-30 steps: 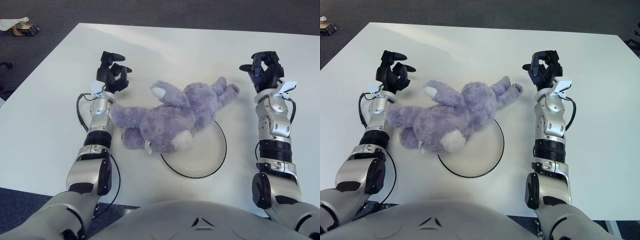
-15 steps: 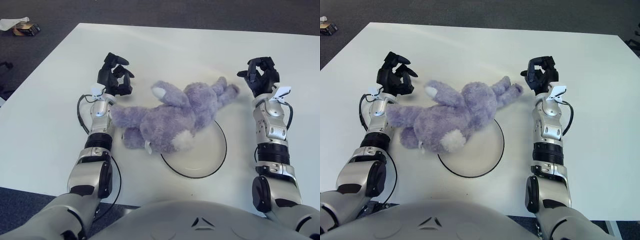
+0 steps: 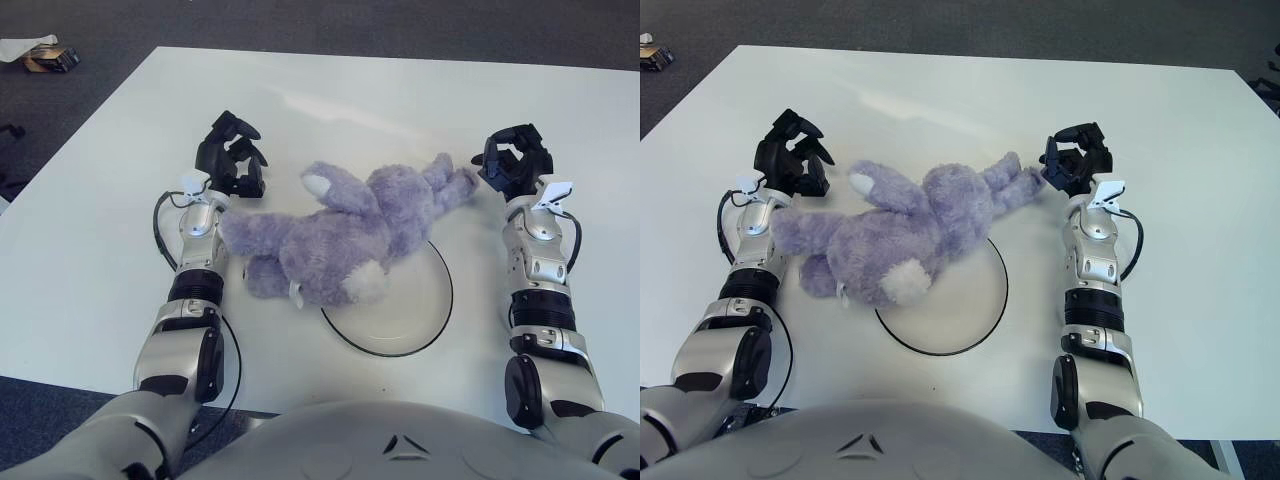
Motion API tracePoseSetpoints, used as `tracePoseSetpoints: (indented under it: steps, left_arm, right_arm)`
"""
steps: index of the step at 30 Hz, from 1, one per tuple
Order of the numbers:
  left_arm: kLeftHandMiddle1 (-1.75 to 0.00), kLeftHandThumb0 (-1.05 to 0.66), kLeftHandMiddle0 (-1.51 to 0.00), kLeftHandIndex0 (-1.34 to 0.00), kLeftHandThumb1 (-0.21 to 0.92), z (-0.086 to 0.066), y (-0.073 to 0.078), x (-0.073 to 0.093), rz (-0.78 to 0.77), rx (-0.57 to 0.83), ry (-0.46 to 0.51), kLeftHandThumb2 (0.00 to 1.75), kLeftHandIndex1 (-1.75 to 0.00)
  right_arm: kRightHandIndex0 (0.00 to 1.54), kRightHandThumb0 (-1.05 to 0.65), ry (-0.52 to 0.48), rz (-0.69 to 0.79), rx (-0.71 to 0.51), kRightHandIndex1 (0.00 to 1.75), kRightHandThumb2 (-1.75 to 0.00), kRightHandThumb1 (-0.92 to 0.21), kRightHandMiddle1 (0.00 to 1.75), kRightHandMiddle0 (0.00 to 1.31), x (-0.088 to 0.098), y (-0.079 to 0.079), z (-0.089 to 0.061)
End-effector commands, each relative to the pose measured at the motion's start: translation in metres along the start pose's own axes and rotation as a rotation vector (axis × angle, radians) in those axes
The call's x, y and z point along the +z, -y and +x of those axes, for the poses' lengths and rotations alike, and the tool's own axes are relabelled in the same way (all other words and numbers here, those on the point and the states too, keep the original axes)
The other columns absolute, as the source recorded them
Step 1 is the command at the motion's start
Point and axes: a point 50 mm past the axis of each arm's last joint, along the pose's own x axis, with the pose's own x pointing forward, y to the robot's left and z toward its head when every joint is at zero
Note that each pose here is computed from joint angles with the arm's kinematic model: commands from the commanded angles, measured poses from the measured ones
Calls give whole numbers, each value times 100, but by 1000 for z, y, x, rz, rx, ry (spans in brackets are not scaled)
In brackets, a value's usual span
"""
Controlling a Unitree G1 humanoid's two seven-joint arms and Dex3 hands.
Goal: Put the doll into the plate.
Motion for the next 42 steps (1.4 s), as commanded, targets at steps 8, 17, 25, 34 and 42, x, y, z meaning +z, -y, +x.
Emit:
tracePoseSetpoints:
  steps: [8, 17, 25, 34, 42]
  left_arm:
    - [-175, -2, -86, -60, 3, -10, -2, -7, -37, 80, -57, 164, -168]
    - [-175, -1, -64, -60, 15, -15, 0, -9, -5, 65, -103, 151, -174]
    - [-175, -2, -83, -55, 6, -16, 0, -10, 19, 54, -148, 163, -174]
    - [-175, -1, -84, -56, 5, -18, 0, -10, 14, 37, -166, 163, -173]
    - [-175, -1, -84, -58, 5, -18, 1, -11, 3, 22, -171, 162, -170]
  right_arm:
    - [61, -1, 5, -13, 24, 163, -129, -31, 175, 45, -12, 7, -10]
    - [65, -1, -35, 4, 12, 174, -142, -23, 174, 47, -22, 17, -13]
    - [69, -1, -67, 15, -3, 175, -145, -19, 168, 52, -25, 18, -14]
    - [73, -1, -63, 51, -19, 175, -148, -15, 163, 57, -28, 18, -14]
    - [77, -1, -31, 72, -59, 175, -154, -10, 165, 59, -29, 20, -14]
